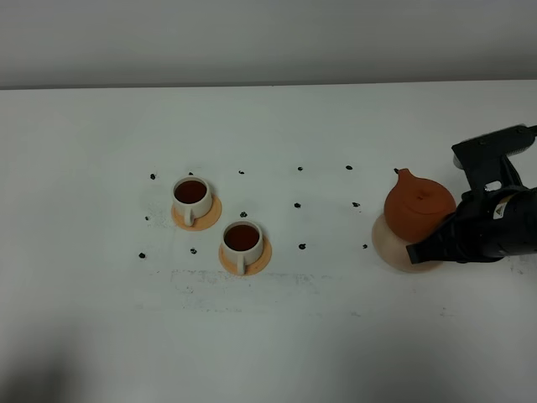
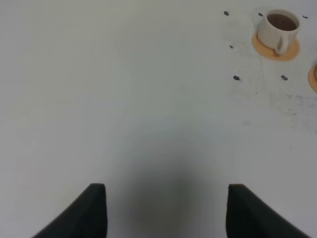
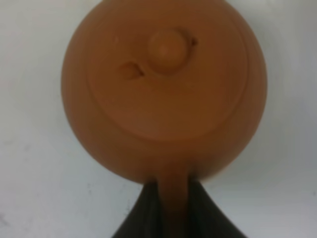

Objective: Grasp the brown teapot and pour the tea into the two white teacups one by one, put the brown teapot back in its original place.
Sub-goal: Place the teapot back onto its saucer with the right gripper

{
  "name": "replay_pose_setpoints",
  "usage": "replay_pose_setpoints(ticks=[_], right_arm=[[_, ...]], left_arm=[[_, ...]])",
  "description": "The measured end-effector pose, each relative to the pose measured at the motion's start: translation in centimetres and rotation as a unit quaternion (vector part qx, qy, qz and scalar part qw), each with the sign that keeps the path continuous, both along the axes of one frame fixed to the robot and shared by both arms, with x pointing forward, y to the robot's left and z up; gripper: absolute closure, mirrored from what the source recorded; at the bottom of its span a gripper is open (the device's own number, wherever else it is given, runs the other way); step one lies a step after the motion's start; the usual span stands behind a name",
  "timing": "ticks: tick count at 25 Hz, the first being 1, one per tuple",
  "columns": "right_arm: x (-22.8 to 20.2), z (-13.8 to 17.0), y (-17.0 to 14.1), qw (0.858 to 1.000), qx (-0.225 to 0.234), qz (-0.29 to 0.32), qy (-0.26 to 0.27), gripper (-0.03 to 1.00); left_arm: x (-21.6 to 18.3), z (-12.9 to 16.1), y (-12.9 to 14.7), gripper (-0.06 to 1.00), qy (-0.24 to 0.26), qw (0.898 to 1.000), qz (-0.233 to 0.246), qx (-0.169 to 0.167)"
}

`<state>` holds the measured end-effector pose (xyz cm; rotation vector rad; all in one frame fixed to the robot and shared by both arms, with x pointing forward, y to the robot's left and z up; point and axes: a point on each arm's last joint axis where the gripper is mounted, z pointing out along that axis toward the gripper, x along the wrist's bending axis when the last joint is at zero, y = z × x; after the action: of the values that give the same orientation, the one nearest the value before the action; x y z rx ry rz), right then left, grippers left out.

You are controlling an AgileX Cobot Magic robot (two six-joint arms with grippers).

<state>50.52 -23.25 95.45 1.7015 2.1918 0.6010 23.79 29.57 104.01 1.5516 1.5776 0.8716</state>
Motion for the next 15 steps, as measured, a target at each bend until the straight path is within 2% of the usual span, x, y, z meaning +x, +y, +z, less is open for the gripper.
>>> replay_pose_setpoints(ticks=[15], right_arm=[[0.1, -2.5, -0.7, 1.000, 0.007, -0.028, 0.008, 0.88]], left_arm=[[0.0, 0.0, 0.0, 0.44, 0.000, 1.000, 0.000, 0.001]])
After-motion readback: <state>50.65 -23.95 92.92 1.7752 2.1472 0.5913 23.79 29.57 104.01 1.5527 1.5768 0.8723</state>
